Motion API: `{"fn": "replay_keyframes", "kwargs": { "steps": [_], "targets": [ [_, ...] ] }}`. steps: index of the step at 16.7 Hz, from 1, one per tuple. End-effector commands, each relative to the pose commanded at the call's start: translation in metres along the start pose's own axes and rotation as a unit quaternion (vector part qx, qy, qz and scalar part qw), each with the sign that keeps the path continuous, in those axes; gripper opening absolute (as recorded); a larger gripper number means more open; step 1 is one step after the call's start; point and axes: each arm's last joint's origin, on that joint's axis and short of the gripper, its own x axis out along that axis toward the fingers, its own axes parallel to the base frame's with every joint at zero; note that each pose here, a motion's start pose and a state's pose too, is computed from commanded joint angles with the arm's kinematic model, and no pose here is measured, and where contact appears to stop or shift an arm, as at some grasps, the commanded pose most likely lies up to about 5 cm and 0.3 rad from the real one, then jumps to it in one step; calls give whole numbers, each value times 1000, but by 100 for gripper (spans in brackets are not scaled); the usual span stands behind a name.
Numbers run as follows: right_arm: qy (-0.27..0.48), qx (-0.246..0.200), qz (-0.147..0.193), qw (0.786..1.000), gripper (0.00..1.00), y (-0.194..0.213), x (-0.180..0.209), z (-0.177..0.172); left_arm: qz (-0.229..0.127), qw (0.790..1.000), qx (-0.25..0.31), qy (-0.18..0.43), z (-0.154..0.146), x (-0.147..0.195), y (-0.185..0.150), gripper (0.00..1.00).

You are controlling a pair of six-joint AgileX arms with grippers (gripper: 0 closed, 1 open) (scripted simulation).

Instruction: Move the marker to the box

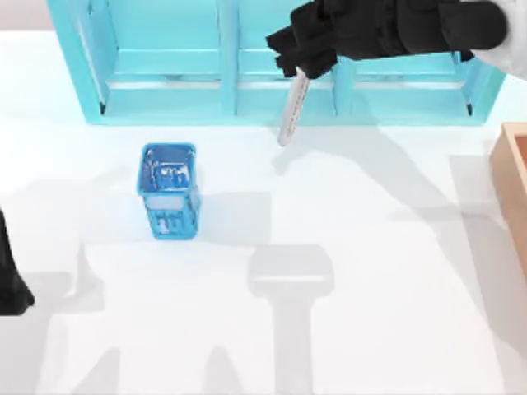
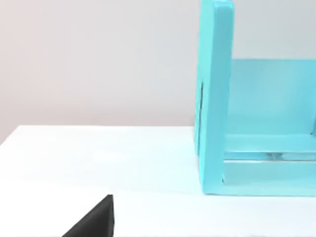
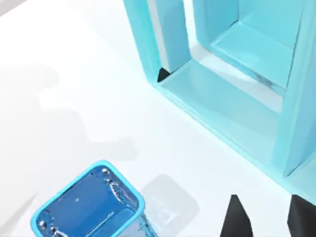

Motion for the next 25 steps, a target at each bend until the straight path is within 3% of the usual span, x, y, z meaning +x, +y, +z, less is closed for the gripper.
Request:
{"fn": "replay_keyframes", "kwargs": {
  "steps": [5, 9, 11, 13, 17, 25],
  "targets": [
    [28, -1, -56, 998, 0, -46, -77, -29, 0, 1000, 0, 0, 0, 0, 0, 100],
    [23, 63, -176, 982, 0, -104, -172, -64, 0, 1000, 0, 0, 0, 0, 0, 100],
    [12, 84, -237, 968, 0, -110, -225, -85, 0, 1000, 0, 0, 0, 0, 0, 100],
    [11, 89, -275, 957, 0, -100, -263, -107, 0, 1000, 0, 0, 0, 0, 0, 100],
    [17, 77, -285, 955, 0, -80, -290, -135, 0, 1000, 0, 0, 0, 0, 0, 100],
    [20, 77, -278, 957, 0, -83, -282, -142, 0, 1000, 0, 0, 0, 0, 0, 100]
  ]
}}
